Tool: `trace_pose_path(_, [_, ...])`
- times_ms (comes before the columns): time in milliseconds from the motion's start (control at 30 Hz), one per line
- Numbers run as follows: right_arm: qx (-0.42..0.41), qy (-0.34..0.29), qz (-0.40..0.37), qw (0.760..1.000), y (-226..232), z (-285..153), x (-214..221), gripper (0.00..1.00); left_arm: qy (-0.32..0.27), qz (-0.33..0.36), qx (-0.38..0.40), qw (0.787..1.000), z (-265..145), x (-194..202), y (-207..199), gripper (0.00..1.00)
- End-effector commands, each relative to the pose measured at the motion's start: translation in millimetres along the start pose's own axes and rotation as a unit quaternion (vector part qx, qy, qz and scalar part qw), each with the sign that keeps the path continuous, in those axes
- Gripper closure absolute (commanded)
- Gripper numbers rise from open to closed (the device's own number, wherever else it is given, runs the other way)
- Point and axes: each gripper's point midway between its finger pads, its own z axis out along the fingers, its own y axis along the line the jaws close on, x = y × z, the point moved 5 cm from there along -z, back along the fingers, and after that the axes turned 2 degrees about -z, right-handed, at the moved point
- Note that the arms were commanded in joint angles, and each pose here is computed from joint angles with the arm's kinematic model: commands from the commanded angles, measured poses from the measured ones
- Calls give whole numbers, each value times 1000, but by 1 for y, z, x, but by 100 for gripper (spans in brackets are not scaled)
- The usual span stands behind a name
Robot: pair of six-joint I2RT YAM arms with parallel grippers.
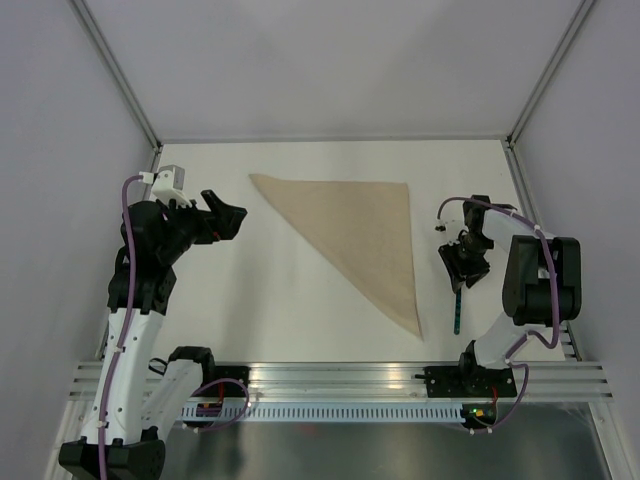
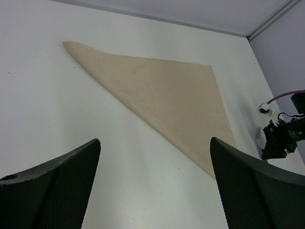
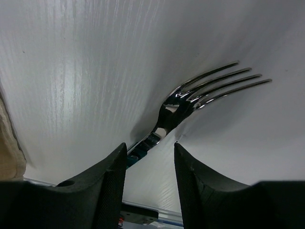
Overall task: Fold the napkin, place the utensils inside, and roll it up
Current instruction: Pick up the fork at the center of the board.
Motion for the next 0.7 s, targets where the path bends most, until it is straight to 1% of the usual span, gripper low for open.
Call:
trace_pose_path(0, [-11, 19, -5, 1000, -1, -2, 1, 50, -7, -16, 9, 1000, 2, -2, -2, 0])
trace_pose_path(100, [-13, 26, -5, 1000, -1, 1, 2, 51, -8, -14, 9, 1000, 2, -2, -2, 0])
trace_pose_path(300, [-8, 37, -5, 999, -3, 7, 4, 57, -6, -14, 7, 1000, 3, -2, -1, 0])
trace_pose_path(367, [-4, 38, -4, 999, -4, 9, 4, 61, -6, -14, 7, 1000, 3, -2, -1, 0])
trace_pose_path(433, [-2, 36, -2, 999, -5, 11, 3, 63, -5, -15, 6, 1000, 4, -2, -1, 0])
trace_pose_path(467, [0, 36, -1, 999, -6, 12, 2, 67, -6, -14, 7, 1000, 4, -2, -1, 0])
trace_pose_path(533, [7, 25, 3, 1000, -9, 12, -4, 71, -4, -15, 6, 1000, 5, -1, 0, 0])
trace_pose_path(567, [7, 23, 6, 1000, -9, 13, -6, 76, -4, -15, 6, 1000, 5, -2, -1, 0])
trace_pose_path(600, [13, 10, 7, 1000, -13, 12, -13, 80, -4, -15, 6, 1000, 5, -2, -1, 0])
trace_pose_path(667, [16, -2, 12, 1000, -15, 12, -21, 83, -1, -16, 6, 1000, 6, -2, 0, 0])
